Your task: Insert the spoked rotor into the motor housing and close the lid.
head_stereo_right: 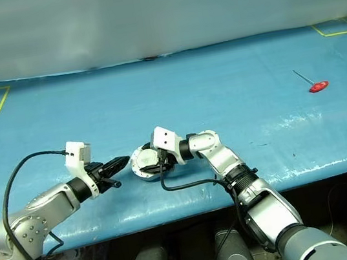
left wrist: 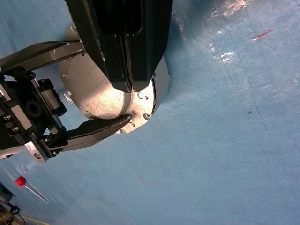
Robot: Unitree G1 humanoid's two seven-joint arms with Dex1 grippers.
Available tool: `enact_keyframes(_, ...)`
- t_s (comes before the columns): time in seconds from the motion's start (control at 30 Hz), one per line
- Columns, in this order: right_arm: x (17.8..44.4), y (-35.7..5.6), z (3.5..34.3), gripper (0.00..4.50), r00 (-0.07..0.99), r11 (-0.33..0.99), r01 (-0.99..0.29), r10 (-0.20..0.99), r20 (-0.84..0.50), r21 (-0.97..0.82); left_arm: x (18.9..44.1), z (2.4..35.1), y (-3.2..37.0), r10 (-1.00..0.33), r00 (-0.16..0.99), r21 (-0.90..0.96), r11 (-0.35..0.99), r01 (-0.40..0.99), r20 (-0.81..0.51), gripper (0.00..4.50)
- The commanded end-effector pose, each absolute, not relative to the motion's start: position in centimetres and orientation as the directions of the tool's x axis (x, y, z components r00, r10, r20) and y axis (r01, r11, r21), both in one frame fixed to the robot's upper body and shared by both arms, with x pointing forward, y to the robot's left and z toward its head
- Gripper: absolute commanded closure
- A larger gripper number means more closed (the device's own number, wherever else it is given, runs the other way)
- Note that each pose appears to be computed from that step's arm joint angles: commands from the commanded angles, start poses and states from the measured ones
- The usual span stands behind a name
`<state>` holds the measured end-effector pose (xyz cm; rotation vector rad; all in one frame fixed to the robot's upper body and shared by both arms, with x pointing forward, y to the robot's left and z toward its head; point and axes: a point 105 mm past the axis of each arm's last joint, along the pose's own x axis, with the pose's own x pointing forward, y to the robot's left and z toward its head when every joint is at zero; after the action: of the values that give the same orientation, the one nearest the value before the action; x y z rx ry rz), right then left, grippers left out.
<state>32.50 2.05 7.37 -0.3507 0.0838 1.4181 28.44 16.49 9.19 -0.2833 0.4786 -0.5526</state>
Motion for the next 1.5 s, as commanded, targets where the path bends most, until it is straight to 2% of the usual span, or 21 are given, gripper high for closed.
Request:
enact_keyframes(0.03, 32.7, 2.0, 7.7, 1.46, 0.167, 0.115, -0.972, 0.951, -0.258, -0.204, 29.1, 9.1, 16.5, -0.556, 0.743, -0.371, 0.823, 0.430, -0.373, 4.50)
enact_keyframes(0.37, 32.8, 2.0, 7.7, 1.46, 0.169, 0.115, -0.971, 0.950, -0.262, -0.208, 30.1, 8.4, 15.0, -0.597, 0.691, -0.392, 0.798, 0.458, -0.408, 4.50)
enact_keyframes(0.73, 32.9, 2.0, 7.6, 1.46, 0.174, 0.124, -0.974, 0.946, -0.273, -0.192, 28.9, 6.6, 14.8, -0.602, 0.603, -0.360, 0.798, 0.483, -0.523, 4.50)
enact_keyframes(0.9, 32.6, 1.8, 7.2, 1.46, 0.141, 0.108, -0.986, 0.942, -0.304, -0.124, 28.7, 6.4, 14.6, -0.607, 0.599, -0.371, 0.794, 0.482, -0.522, 4.50)
enact_keyframes(1.03, 32.7, 1.4, 7.0, 0.13, 0.143, 0.111, -0.987, 0.934, -0.328, -0.114, 28.7, 6.3, 14.5, -0.609, 0.600, -0.371, 0.793, 0.483, -0.519, 4.50)
enact_keyframes(1.07, 32.7, 1.2, 7.1, 0.03, 0.148, 0.115, -0.987, 0.932, -0.331, -0.115, 28.7, 6.3, 14.5, -0.610, 0.599, -0.371, 0.792, 0.485, -0.518, 4.50)
enact_keyframes(1.5, 33.2, -0.4, 7.9, 0.03, 0.217, 0.170, -0.972, 0.910, -0.353, -0.161, 28.7, 6.1, 14.3, -0.621, 0.592, -0.368, 0.783, 0.502, -0.513, 4.50)
